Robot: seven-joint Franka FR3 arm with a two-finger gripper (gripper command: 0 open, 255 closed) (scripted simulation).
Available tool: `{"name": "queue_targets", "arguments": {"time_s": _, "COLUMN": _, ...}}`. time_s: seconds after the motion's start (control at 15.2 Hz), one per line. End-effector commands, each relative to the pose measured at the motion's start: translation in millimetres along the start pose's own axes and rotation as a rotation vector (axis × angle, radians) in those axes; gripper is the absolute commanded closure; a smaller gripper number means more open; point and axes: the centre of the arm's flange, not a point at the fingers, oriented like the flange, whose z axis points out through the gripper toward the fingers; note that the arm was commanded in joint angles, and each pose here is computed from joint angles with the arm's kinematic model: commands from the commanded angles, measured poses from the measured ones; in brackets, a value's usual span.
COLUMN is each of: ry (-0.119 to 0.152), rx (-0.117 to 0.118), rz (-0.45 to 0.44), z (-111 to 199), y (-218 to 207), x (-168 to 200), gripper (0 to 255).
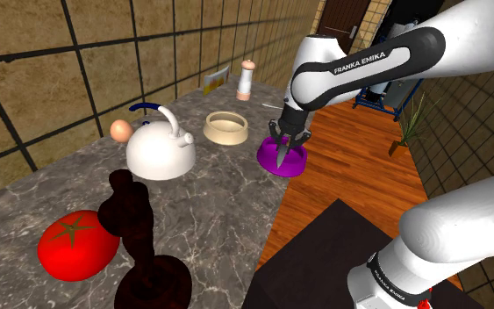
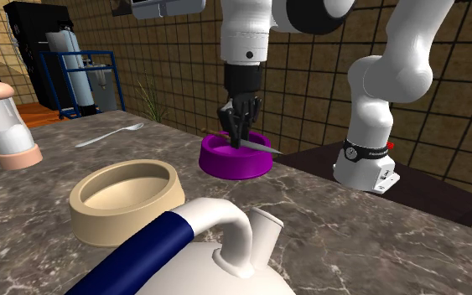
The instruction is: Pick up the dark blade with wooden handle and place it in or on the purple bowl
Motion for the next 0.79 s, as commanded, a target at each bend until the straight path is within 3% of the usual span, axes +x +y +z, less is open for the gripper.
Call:
{"name": "queue_targets", "arguments": {"time_s": 0.0, "ry": -0.003, "rx": -0.002, "rz": 0.0, "z": 2, "y": 0, "x": 0, "gripper": 255}}
{"name": "queue_targets", "arguments": {"time_s": 0.13, "ry": -0.003, "rx": -0.002, "rz": 0.0, "z": 2, "y": 0, "x": 0, "gripper": 255}}
{"name": "queue_targets", "arguments": {"time_s": 0.2, "ry": -0.003, "rx": -0.002, "rz": 0.0, "z": 2, "y": 0, "x": 0, "gripper": 0}}
{"name": "queue_targets", "arguments": {"time_s": 0.53, "ry": -0.003, "rx": -0.002, "rz": 0.0, "z": 2, "y": 0, "x": 0, "gripper": 0}}
{"name": "queue_targets", "arguments": {"time_s": 0.73, "ry": -0.003, "rx": -0.002, "rz": 0.0, "z": -38, "y": 0, "x": 0, "gripper": 0}}
